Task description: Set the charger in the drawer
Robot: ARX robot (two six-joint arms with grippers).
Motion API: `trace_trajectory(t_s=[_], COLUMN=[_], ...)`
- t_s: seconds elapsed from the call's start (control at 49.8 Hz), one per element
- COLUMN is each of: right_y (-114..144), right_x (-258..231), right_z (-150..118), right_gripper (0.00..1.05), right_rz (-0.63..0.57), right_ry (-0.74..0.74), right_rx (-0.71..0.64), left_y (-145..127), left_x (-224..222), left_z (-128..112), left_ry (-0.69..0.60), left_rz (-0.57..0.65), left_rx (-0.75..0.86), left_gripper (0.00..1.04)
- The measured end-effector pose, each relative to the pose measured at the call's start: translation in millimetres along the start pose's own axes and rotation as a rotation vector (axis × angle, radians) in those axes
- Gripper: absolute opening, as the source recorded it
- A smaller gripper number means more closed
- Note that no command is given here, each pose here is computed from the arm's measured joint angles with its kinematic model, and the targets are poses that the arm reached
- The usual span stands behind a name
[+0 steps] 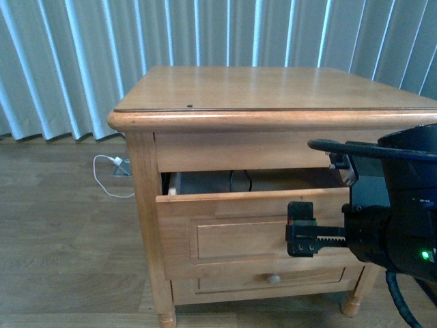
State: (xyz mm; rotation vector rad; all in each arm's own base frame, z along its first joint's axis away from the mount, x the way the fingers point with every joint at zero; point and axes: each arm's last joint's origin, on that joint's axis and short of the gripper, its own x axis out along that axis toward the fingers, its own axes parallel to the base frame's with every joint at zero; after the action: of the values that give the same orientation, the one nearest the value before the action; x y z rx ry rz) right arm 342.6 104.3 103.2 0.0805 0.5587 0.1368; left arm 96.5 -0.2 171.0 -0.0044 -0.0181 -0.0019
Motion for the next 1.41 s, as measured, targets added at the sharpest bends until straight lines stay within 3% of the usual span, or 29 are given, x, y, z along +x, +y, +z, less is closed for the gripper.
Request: trace_trajectory(t_s=[0.622,1.405], right_y=[11,8], right_x=[40,51], right_z=[21,13], right_gripper=[0.96,0.96], right_rz=[-0.002,0.004], right_ry=[-0.189,-0.207], right_rx=[0.084,0.1], left_y=[0,0], left_x=[0,0], left_z=[0,0], left_ry=[0.0,0.0], left_rz=[0.0,0.0], left_rx=[0.0,0.0], left_gripper=[0.99,0.99])
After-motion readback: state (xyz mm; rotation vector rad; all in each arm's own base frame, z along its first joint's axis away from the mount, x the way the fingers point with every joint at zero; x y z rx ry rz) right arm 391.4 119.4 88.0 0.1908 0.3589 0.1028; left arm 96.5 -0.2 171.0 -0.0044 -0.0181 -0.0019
